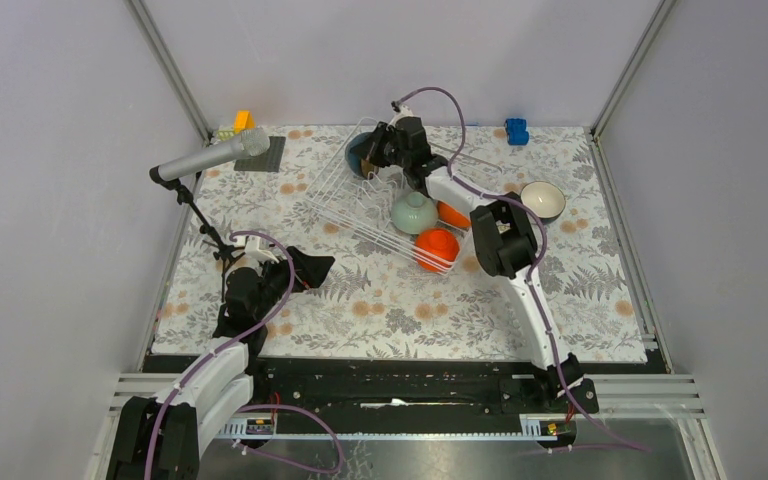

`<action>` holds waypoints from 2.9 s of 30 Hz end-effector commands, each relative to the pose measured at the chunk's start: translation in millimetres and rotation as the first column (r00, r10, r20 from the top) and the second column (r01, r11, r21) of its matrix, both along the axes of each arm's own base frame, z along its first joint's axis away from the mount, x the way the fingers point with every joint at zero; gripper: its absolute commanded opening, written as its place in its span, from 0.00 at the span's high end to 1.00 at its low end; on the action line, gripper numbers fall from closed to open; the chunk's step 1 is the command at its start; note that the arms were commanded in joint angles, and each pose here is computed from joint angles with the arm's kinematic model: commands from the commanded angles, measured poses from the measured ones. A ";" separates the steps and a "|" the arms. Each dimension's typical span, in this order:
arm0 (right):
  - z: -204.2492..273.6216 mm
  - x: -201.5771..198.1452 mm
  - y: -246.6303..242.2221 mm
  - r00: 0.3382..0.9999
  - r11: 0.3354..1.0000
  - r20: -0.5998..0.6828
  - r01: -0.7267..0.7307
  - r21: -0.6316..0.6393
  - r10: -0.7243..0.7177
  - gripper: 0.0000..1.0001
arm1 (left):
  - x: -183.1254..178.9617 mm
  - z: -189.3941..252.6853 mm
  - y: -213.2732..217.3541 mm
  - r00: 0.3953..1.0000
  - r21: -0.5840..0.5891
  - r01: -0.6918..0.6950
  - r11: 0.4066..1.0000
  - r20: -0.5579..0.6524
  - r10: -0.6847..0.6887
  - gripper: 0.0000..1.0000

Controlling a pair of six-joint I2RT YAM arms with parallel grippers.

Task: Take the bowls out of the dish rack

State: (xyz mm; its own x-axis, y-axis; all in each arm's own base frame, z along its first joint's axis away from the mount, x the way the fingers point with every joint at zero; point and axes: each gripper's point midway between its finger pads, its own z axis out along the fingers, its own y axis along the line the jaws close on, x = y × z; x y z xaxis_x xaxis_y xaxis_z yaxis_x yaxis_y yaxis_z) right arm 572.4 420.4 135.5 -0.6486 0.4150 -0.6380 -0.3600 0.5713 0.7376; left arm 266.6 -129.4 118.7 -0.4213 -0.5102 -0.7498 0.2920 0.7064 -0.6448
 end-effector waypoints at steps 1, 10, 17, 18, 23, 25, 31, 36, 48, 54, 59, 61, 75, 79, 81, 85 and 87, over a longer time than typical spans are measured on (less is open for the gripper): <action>133.0 -31.8 0.6 0.970 0.994 0.229 -0.096 0.054 0.082 1.00 | 3.1 13.6 0.4 0.998 0.001 -0.002 1.000 0.060 0.002 0.01; 230.1 -105.4 -5.1 0.879 0.940 0.389 -0.331 0.084 0.275 1.00 | 3.8 14.7 2.2 0.998 0.008 -0.012 1.000 0.065 0.011 0.01; 232.8 -154.1 -40.1 0.874 0.946 0.368 -0.317 -0.065 0.318 1.00 | 3.4 15.1 2.3 0.998 0.008 -0.013 1.000 0.066 0.012 0.01; 229.4 -158.1 -50.4 0.888 0.955 0.351 -0.279 -0.099 0.296 1.00 | 3.2 15.6 2.0 0.998 0.008 -0.011 1.000 0.068 0.010 0.01; 208.1 -174.4 -119.0 0.941 0.958 0.321 -0.013 -0.287 0.109 1.00 | 3.1 13.9 1.4 0.998 0.004 -0.008 1.000 0.065 0.007 0.01; 210.2 -183.8 -153.3 0.938 0.938 0.347 0.120 -0.324 0.000 1.00 | 3.4 12.8 0.3 0.998 0.000 -0.002 1.000 0.059 0.002 0.01; 188.4 -204.7 -275.3 0.808 0.702 0.400 0.580 -0.413 -0.432 1.00 | 3.2 13.4 -2.3 0.998 -0.007 0.013 1.000 0.056 -0.012 0.01; 152.4 -232.2 -358.1 0.611 0.415 0.417 0.779 -0.470 -0.673 1.00 | 2.8 14.3 -0.4 0.998 -0.005 0.001 1.000 0.064 -0.001 0.01; 49.3 -250.6 -414.8 0.550 0.403 0.094 0.708 -0.580 -0.830 1.00 | 2.8 11.5 -1.1 0.998 -0.005 0.005 1.000 0.055 -0.005 0.01; 5.2 -239.2 -437.3 0.458 0.425 -0.117 0.659 -0.620 -0.881 1.00 | 2.0 12.0 -0.1 0.998 -0.005 0.000 1.000 0.058 0.000 0.01; -29.0 -225.5 -438.0 0.428 0.457 -0.223 0.586 -0.669 -0.876 1.00 | 3.3 10.1 0.6 0.999 -0.001 -0.005 1.000 0.052 0.005 0.01; -40.6 -222.5 -440.5 0.402 0.447 -0.243 0.558 -0.700 -0.883 1.00 | 3.5 10.0 0.3 0.999 0.000 -0.003 1.000 0.050 0.003 0.01; -62.0 -218.2 -454.3 0.385 0.385 -0.214 0.453 -0.804 -0.898 0.29 | 3.3 11.7 0.2 0.999 0.000 -0.002 1.000 0.053 0.002 0.01; -48.3 -216.3 -456.3 0.417 0.381 -0.167 0.508 -0.772 -0.893 0.01 | 2.5 13.2 0.6 0.998 -0.004 -0.005 1.000 0.059 0.005 0.01; -39.0 -217.1 -456.9 0.425 0.380 -0.153 0.522 -0.764 -0.892 0.00 | 2.0 13.5 0.1 0.998 -0.006 -0.001 1.000 0.060 0.002 0.01; -6.1 -215.6 -450.8 0.500 0.424 -0.121 0.554 -0.717 -0.858 0.00 | 1.2 13.9 -1.5 0.998 -0.011 0.007 1.000 0.058 -0.007 0.01; 12.0 -213.1 -440.6 0.574 0.483 -0.106 0.558 -0.674 -0.812 0.00 | 1.0 15.1 -1.8 0.998 -0.013 0.009 1.000 0.062 -0.008 0.01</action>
State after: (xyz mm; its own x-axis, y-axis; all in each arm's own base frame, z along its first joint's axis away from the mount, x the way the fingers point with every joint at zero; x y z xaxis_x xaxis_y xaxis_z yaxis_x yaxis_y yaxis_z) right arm 349.5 -29.4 99.2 -0.5601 0.5737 -0.5976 0.6636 0.7426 0.0909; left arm 266.9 -128.9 121.6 -0.4114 -0.5129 -0.7535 0.2966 0.7063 -0.6427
